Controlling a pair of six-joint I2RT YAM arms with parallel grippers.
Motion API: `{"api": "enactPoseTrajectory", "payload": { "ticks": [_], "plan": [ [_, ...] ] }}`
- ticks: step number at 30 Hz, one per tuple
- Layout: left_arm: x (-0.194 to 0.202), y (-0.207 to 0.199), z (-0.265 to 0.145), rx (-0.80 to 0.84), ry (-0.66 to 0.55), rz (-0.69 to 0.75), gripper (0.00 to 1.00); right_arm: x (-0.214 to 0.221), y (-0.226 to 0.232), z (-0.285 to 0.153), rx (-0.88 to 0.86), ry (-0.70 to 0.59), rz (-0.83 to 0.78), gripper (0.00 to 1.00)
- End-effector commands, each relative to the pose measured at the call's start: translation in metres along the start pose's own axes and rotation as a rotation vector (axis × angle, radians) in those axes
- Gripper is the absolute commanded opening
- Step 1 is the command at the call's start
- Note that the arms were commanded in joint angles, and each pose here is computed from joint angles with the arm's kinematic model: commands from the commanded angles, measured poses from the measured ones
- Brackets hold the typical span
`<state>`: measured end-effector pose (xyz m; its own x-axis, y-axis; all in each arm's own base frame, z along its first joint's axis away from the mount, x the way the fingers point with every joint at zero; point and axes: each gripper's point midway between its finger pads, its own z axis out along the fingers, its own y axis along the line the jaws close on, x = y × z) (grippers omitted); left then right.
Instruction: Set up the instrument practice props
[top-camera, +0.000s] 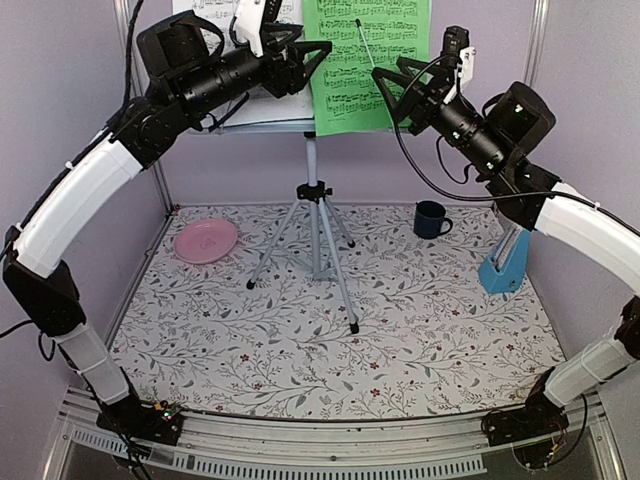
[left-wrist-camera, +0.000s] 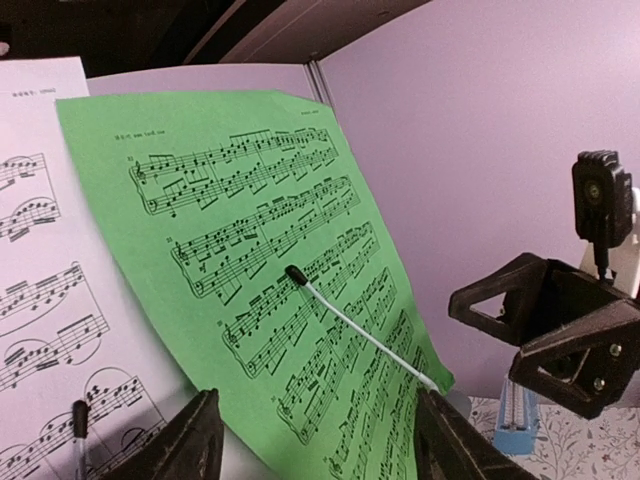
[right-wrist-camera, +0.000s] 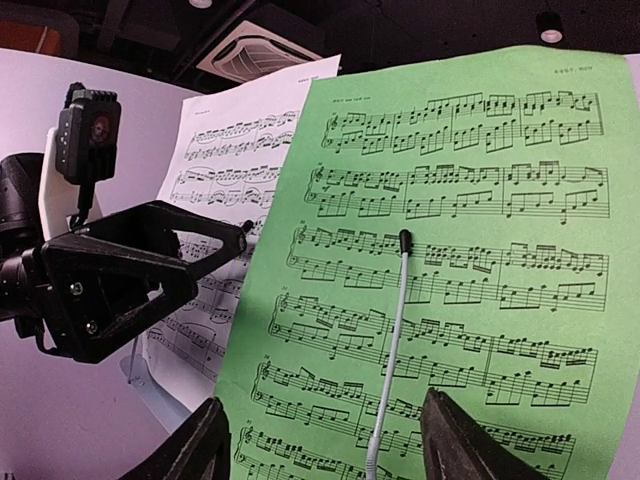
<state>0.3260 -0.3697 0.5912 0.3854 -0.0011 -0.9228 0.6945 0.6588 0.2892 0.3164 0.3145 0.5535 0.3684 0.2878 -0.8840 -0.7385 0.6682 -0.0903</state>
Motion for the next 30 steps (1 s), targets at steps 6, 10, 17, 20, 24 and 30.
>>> {"api": "enactPoseTrajectory", "payload": {
  "ticks": [6,10,17,20,24,30],
  "plan": [
    [-0.016,-0.007,-0.032,-0.043,-0.017,0.025,0.69,-0.01,-0.01,-0.028,0.064,0.034,0.001,0.77],
    [-0.014,-0.009,-0.041,-0.051,0.01,0.023,0.71,0.0,-0.011,-0.034,0.067,0.087,0.006,0.81],
    [0.008,-0.012,-0.082,-0.056,0.044,-0.008,0.87,0.016,-0.005,-0.056,0.026,0.152,0.04,0.86],
    [0.033,-0.012,-0.099,-0.074,0.098,-0.034,0.89,0.029,0.004,-0.063,-0.018,0.195,0.062,0.86],
    [0.072,-0.015,-0.124,-0.073,0.168,-0.08,0.91,0.055,0.013,-0.074,-0.058,0.264,0.093,0.87],
    [0.124,-0.021,-0.153,-0.068,0.221,-0.169,0.93,0.117,0.015,-0.098,-0.019,0.406,0.191,0.88]
  ]
}}
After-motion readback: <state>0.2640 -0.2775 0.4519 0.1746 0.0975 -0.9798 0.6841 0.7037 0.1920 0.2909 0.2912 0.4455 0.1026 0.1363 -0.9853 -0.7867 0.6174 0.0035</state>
